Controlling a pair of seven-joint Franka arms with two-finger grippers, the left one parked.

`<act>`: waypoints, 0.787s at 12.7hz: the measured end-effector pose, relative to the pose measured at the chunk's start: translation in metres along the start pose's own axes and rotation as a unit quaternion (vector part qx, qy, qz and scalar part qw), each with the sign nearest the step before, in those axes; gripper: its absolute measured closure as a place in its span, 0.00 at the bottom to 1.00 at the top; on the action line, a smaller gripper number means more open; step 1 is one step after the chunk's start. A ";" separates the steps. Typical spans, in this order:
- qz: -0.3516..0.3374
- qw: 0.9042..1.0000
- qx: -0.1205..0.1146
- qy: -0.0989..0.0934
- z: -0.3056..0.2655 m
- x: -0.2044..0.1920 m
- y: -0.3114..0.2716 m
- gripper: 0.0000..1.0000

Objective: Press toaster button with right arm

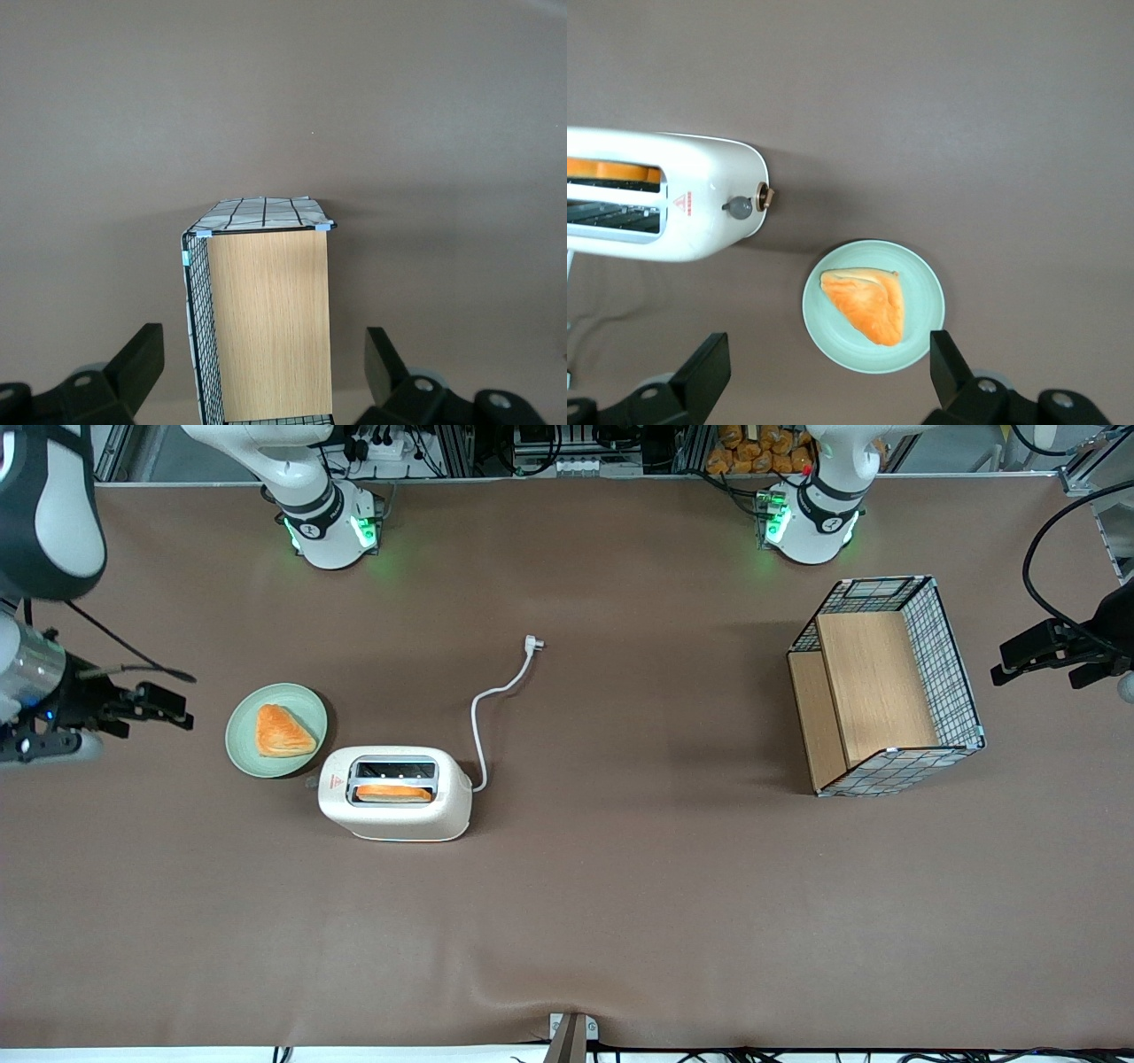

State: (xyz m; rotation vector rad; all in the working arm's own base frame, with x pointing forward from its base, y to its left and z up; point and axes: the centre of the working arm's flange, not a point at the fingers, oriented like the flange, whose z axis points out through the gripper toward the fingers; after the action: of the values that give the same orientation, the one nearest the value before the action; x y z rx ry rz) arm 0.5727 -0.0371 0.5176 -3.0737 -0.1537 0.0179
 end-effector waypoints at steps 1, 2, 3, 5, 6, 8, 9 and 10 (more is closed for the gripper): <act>-0.003 1.000 -0.003 0.003 -0.008 -0.006 -0.002 0.00; -0.004 1.000 -0.003 0.001 -0.016 -0.013 -0.004 0.00; -0.004 1.000 -0.003 -0.002 -0.022 -0.018 -0.005 0.00; -0.003 1.000 -0.003 -0.004 -0.037 -0.027 -0.004 0.00; 0.000 1.000 -0.003 -0.002 -0.049 -0.030 -0.002 0.00; 0.026 1.000 -0.002 -0.006 -0.071 -0.036 0.003 0.00; 0.044 0.999 -0.001 -0.011 -0.081 -0.039 0.002 0.00; 0.059 0.998 -0.001 -0.013 -0.092 -0.041 0.000 0.00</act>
State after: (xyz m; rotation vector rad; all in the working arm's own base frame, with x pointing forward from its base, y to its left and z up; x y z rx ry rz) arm 0.5333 -0.0472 0.6096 -3.0804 0.0252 0.0641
